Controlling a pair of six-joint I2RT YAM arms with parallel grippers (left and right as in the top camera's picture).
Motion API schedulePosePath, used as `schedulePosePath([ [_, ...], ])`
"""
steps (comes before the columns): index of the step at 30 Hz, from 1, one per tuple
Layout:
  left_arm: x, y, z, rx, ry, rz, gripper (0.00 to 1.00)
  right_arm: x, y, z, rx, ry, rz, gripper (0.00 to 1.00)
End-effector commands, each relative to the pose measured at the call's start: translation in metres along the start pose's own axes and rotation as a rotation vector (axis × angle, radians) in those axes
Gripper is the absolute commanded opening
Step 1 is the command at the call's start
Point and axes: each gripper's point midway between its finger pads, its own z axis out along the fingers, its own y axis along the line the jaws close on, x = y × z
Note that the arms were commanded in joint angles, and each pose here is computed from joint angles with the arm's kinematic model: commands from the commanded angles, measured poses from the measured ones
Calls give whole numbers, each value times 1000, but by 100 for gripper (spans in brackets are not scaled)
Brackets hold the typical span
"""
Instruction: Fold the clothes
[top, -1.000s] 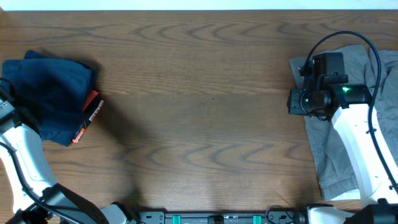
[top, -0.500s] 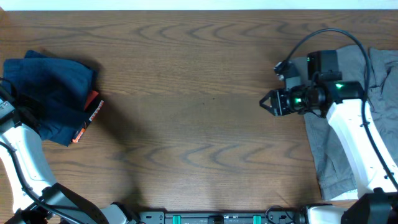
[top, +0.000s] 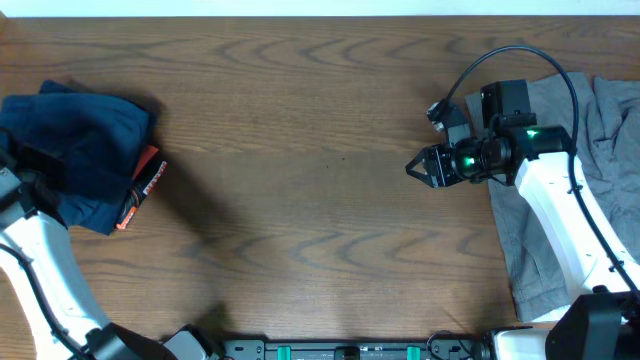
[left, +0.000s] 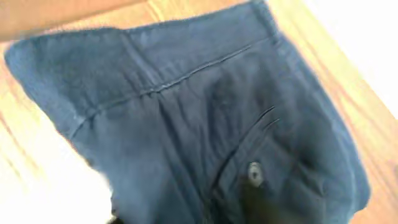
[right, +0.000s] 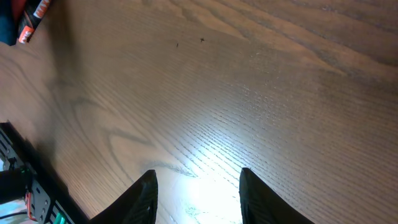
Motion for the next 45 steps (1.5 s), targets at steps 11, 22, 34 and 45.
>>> schedulePosePath([
  [11, 15, -9, -1, 56, 88, -12, 98, -19, 120, 20, -454, -87, -353, 34],
  [22, 69, -36, -14, 194, 325, -3, 98, -46, 225, 107, -814, -75, -338, 38],
  [34, 71, -28, -12, 133, 320, 12, 98, -50, 320, 154, -1019, -8, -465, 99],
  [45, 68, -21, -10, 92, 301, 17, 98, -39, 351, 190, -938, -26, -484, 99],
])
